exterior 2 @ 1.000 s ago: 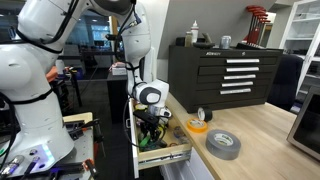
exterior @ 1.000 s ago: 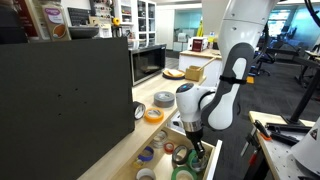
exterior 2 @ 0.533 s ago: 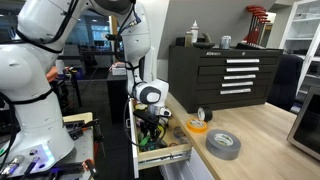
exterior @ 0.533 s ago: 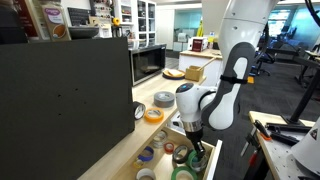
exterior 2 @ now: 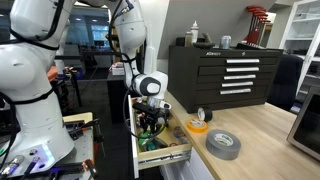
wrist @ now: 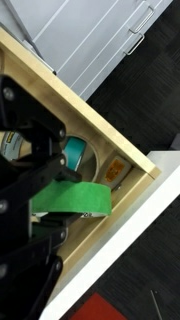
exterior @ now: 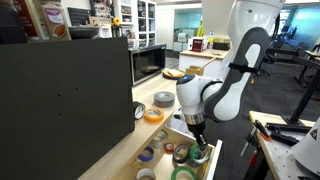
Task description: Remove the small green tape from the drawer and put it on top of the orange one on the countertop
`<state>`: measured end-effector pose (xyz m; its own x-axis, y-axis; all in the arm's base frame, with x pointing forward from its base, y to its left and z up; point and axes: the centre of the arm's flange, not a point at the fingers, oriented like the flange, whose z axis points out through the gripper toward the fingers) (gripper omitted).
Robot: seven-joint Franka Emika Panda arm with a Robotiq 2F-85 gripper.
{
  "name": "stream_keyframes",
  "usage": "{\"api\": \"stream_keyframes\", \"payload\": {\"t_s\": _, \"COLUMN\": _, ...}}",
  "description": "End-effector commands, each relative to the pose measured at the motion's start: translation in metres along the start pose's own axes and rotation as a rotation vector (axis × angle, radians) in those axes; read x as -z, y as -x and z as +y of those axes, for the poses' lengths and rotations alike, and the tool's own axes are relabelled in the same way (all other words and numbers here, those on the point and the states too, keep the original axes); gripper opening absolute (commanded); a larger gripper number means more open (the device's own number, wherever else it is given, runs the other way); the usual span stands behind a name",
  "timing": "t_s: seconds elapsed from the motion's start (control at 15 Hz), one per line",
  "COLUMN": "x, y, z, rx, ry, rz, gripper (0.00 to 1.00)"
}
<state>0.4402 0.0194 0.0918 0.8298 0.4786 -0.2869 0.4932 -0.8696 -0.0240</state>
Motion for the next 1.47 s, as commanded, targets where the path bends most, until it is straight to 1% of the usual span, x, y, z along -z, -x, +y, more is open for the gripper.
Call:
{"api": "stream_keyframes", "payload": {"t_s": 0.0, "x": 0.038, "y": 0.019, "z": -0.01, "rx": -0.013, "ry": 0.025, "rz": -0.033, "gripper": 0.09}}
{"api": "stream_keyframes", "payload": {"t_s": 0.33, "x": 0.08, "y": 0.022, "z": -0.008, "rx": -0.029, "ry": 0.055, "rz": -0.012, "gripper": 0.09}}
{"api": "stream_keyframes", "payload": {"t_s": 0.67, "x": 0.117, "y": 0.022, "z": 0.006, "rx": -0.085, "ry": 0.1, "rz": 0.02, "gripper": 0.09}}
{"api": "stream_keyframes", "payload": {"t_s": 1.0, "x": 0.142, "y": 0.019, "z": 0.022, "rx": -0.183, "ry": 0.191, "rz": 0.071, "gripper": 0.09}}
{"api": "stream_keyframes", "payload": {"t_s": 1.13, "x": 0.149, "y": 0.013, "z": 0.034, "rx": -0.238, "ry": 0.232, "rz": 0.087, "gripper": 0.08}}
{"api": "stream_keyframes", "payload": {"t_s": 1.27, "x": 0.158, "y": 0.006, "z": 0.045, "rx": -0.276, "ry": 0.244, "rz": 0.1, "gripper": 0.08}}
{"api": "stream_keyframes", "payload": {"t_s": 1.33, "x": 0.164, "y": 0.003, "z": 0.049, "rx": -0.296, "ry": 0.256, "rz": 0.114, "gripper": 0.08}}
{"api": "stream_keyframes", "payload": {"t_s": 1.4, "x": 0.17, "y": -0.001, "z": 0.055, "rx": -0.314, "ry": 0.287, "rz": 0.141, "gripper": 0.08}}
